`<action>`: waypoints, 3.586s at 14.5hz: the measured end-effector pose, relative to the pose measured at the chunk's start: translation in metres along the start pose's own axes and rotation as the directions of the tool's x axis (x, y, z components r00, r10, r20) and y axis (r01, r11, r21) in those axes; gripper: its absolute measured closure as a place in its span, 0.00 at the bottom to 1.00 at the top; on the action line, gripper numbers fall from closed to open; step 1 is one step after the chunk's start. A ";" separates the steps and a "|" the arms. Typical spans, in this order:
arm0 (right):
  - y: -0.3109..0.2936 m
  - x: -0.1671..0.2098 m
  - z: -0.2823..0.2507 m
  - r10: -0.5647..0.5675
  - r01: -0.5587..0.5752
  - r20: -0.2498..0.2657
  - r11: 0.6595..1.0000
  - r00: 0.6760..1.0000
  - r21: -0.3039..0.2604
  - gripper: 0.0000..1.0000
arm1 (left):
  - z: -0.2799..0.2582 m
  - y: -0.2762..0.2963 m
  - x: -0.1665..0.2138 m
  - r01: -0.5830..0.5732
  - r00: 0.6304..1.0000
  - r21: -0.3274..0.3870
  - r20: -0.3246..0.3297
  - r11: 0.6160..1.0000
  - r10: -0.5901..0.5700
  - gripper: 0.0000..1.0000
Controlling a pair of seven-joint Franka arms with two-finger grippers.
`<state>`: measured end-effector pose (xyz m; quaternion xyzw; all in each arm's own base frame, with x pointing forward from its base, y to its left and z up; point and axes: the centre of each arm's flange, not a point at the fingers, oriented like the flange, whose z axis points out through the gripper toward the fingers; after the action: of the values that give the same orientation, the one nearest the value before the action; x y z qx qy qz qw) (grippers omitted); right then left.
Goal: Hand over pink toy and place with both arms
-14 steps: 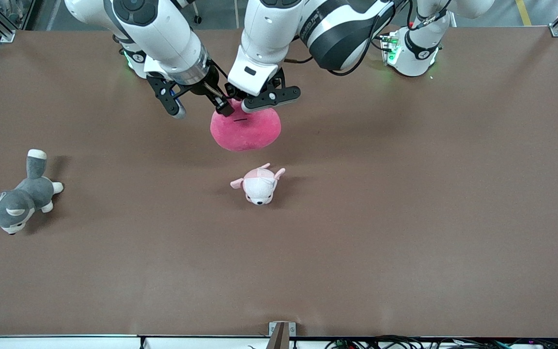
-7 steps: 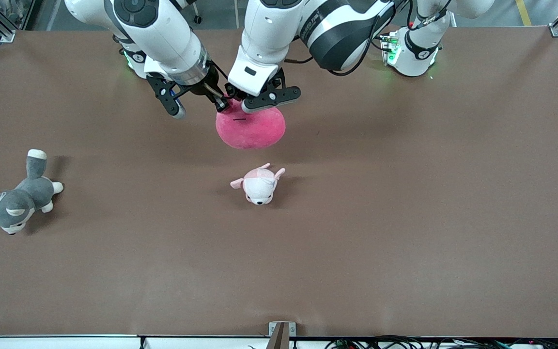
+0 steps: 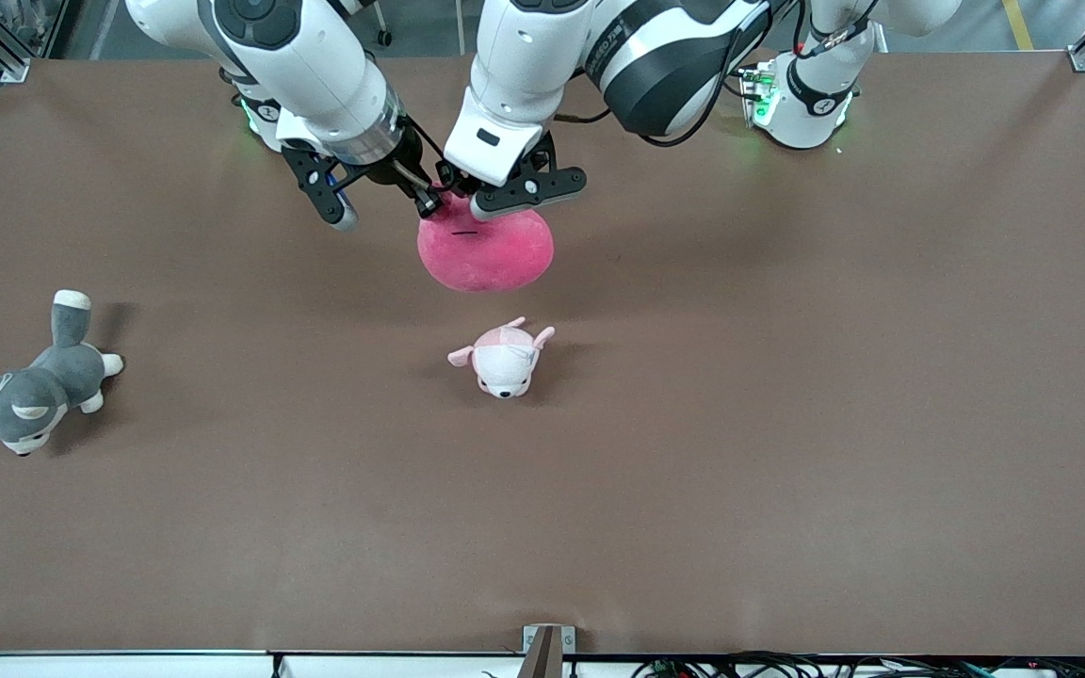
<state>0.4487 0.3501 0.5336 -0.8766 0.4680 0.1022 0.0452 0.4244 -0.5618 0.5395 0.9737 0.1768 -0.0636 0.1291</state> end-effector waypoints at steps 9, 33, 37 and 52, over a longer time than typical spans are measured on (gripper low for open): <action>0.013 0.098 0.009 -0.142 0.142 0.003 0.990 0.990 -0.012 0.86 | -0.093 -0.028 -0.018 -0.029 0.999 -0.001 -0.041 1.000 0.029 0.00; 0.137 0.365 0.119 -0.396 0.397 -0.043 0.917 0.917 0.029 0.74 | -0.175 -0.323 0.241 -0.427 0.899 0.303 0.036 0.852 0.437 0.00; 0.128 0.375 0.103 -0.457 0.460 -0.062 0.887 0.887 0.037 0.33 | -0.180 -0.331 0.247 -0.460 0.881 0.305 0.042 0.834 0.471 0.00; 0.109 0.376 -0.098 -0.784 0.775 -0.101 0.621 0.612 -0.120 0.00 | -0.267 -0.392 0.261 -0.416 0.889 0.301 -0.064 0.858 0.453 0.00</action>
<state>0.5750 -0.0328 0.5473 -0.9987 0.0392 0.0244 0.0230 0.5467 -0.0480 0.6617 0.9987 -0.0503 0.0077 -0.0105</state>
